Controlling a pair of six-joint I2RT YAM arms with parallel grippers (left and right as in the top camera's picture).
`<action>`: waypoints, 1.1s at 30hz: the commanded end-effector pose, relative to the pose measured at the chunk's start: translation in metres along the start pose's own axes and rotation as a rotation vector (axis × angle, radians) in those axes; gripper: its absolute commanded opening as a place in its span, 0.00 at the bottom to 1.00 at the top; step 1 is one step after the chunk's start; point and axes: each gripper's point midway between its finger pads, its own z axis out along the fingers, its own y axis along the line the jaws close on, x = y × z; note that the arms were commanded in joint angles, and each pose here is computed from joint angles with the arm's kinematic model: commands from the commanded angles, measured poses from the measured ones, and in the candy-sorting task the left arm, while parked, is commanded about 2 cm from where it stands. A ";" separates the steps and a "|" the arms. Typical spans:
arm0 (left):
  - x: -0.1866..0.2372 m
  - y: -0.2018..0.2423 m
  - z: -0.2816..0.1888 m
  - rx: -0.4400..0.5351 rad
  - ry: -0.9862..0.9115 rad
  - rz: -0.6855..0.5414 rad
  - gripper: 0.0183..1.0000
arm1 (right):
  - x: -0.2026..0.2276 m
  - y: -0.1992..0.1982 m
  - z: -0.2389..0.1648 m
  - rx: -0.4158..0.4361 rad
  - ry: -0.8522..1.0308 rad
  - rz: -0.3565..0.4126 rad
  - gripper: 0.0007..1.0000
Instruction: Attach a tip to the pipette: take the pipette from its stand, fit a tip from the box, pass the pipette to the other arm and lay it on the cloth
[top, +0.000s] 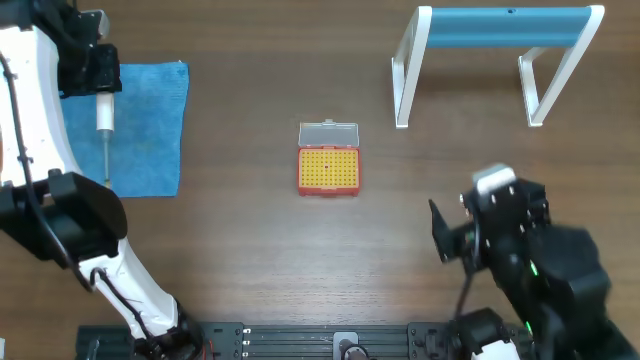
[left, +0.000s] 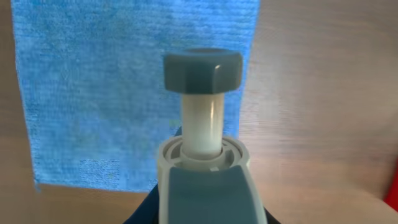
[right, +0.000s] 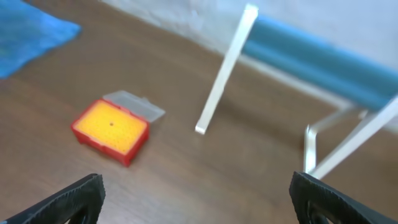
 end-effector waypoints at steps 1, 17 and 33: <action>-0.013 0.019 0.028 -0.042 0.013 0.034 0.01 | -0.009 -0.003 -0.043 0.042 -0.159 -0.076 0.97; -0.037 0.039 0.125 -0.066 0.044 0.096 0.01 | 0.049 -0.004 0.017 0.151 -0.176 -0.086 0.97; -0.058 0.048 0.145 -0.085 -0.026 0.106 0.01 | 0.079 0.004 0.093 0.201 -0.328 -0.025 0.97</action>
